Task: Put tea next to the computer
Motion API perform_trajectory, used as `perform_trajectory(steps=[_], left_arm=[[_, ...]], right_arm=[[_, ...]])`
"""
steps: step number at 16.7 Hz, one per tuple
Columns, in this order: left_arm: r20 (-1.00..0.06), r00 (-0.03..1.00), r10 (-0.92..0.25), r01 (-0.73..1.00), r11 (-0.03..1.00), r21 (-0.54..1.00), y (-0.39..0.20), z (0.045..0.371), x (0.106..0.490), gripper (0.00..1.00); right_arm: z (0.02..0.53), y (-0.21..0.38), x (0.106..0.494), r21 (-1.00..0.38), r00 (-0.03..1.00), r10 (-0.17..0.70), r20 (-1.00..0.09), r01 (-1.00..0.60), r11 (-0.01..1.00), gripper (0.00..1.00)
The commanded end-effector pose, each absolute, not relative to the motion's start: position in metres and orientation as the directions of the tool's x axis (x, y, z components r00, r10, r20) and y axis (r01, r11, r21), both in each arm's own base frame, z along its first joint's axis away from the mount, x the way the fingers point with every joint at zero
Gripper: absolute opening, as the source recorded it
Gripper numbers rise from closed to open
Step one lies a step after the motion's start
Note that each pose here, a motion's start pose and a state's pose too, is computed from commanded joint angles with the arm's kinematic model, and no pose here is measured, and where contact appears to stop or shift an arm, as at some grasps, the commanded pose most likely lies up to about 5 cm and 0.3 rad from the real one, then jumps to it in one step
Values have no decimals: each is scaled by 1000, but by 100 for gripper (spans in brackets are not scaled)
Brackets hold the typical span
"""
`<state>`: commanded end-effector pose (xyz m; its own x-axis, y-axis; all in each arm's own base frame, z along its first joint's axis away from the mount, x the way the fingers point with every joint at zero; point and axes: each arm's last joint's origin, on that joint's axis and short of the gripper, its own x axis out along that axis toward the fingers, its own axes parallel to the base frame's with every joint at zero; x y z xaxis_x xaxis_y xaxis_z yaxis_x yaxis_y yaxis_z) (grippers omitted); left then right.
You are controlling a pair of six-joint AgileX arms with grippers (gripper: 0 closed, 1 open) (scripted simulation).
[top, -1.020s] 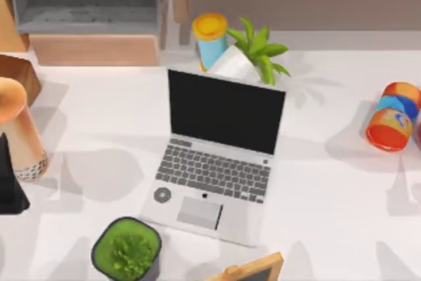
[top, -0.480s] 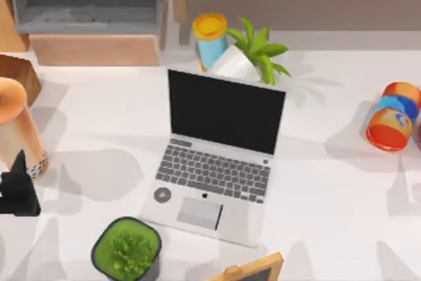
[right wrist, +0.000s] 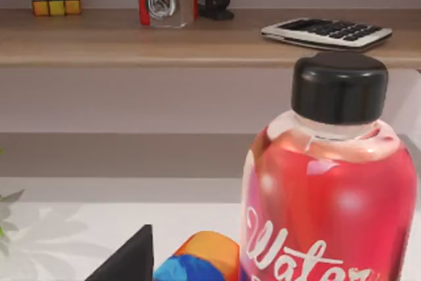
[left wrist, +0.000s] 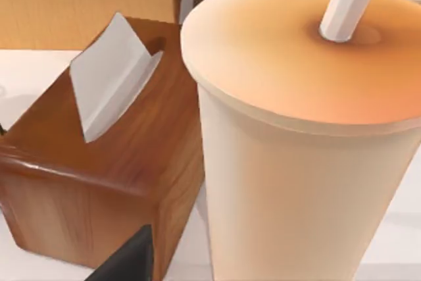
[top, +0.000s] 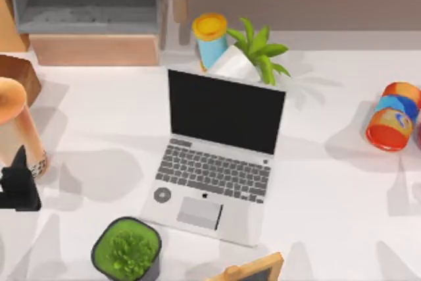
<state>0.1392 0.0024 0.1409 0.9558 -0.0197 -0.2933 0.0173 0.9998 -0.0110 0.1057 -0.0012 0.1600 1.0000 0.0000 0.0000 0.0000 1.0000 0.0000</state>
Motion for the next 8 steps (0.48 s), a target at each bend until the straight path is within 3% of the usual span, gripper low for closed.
perform_trajectory(steps=[8], left_arm=[[-296,955,-18,16,1000,-11,2,135,185,100]], right_arm=[[160,-1,106,0,1000,0,0,0,1000,100]])
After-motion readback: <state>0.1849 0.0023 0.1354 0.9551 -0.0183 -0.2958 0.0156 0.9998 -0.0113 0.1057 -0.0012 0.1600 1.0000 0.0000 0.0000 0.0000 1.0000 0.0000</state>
